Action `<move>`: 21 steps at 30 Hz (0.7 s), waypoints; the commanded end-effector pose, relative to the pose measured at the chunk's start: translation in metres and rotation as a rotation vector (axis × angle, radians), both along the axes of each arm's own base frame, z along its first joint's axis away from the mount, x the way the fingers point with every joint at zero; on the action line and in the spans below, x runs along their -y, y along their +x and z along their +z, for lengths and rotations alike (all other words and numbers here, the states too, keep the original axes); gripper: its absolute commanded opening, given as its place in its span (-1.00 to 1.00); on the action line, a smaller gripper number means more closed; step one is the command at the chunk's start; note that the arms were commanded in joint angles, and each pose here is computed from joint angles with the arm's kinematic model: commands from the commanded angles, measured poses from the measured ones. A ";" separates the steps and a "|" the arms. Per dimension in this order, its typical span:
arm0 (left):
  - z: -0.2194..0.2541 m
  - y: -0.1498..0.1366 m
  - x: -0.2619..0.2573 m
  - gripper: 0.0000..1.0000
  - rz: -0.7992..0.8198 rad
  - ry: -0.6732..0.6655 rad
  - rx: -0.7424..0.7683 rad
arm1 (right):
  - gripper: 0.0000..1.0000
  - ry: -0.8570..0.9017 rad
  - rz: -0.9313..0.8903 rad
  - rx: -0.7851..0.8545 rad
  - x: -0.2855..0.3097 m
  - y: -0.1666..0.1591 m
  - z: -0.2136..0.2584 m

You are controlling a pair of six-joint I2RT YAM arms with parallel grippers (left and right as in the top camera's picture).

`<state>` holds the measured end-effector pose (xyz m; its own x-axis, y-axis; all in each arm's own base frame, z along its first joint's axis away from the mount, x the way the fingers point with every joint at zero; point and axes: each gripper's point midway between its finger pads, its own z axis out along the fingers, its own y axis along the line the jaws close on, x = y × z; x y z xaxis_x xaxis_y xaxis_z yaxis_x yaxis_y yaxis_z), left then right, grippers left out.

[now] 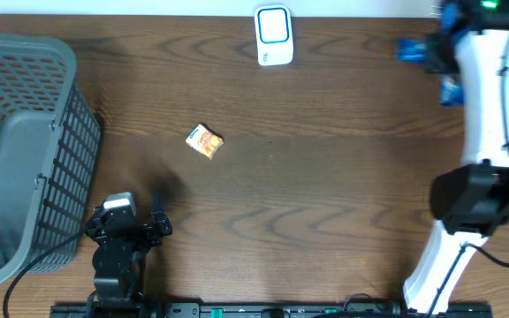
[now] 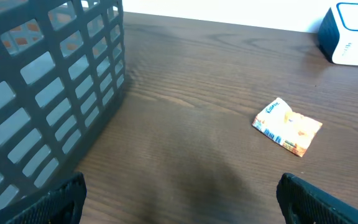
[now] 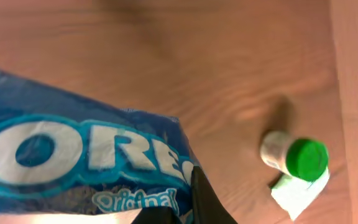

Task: Scan the item barcode
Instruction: 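Carry the Oreo packet to the right edge and release it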

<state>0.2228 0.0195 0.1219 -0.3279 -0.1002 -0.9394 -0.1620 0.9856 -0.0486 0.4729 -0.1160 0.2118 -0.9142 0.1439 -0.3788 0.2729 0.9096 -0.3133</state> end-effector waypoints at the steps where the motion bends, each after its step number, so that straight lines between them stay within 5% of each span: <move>1: -0.012 -0.002 0.001 0.96 -0.002 -0.007 -0.037 | -0.98 -0.005 -0.213 0.014 0.073 -0.014 -0.028; 8: -0.012 -0.002 0.001 0.96 -0.002 -0.006 -0.037 | -0.98 0.015 -0.444 0.004 0.158 -0.057 -0.111; 14: -0.012 -0.002 0.001 0.96 -0.002 -0.007 -0.037 | -0.93 0.056 -0.500 0.027 0.176 -0.070 -0.137; 15: -0.012 -0.002 0.001 0.96 -0.002 -0.006 -0.037 | -0.73 0.056 -0.503 0.030 0.178 -0.071 -0.137; 16: -0.012 -0.002 0.001 0.95 -0.002 -0.007 -0.037 | 0.33 0.055 -0.504 0.046 0.180 -0.069 -0.131; 17: -0.012 -0.002 0.001 0.96 -0.002 -0.006 -0.037 | 0.77 0.063 -0.500 0.057 0.180 -0.066 -0.125; 18: -0.012 -0.002 0.001 0.96 -0.002 -0.007 -0.038 | 0.98 0.078 -0.490 0.069 0.177 -0.062 -0.119; 21: -0.012 -0.002 0.001 0.96 -0.002 -0.006 -0.038 | 0.98 0.202 -0.411 0.144 0.150 -0.038 -0.088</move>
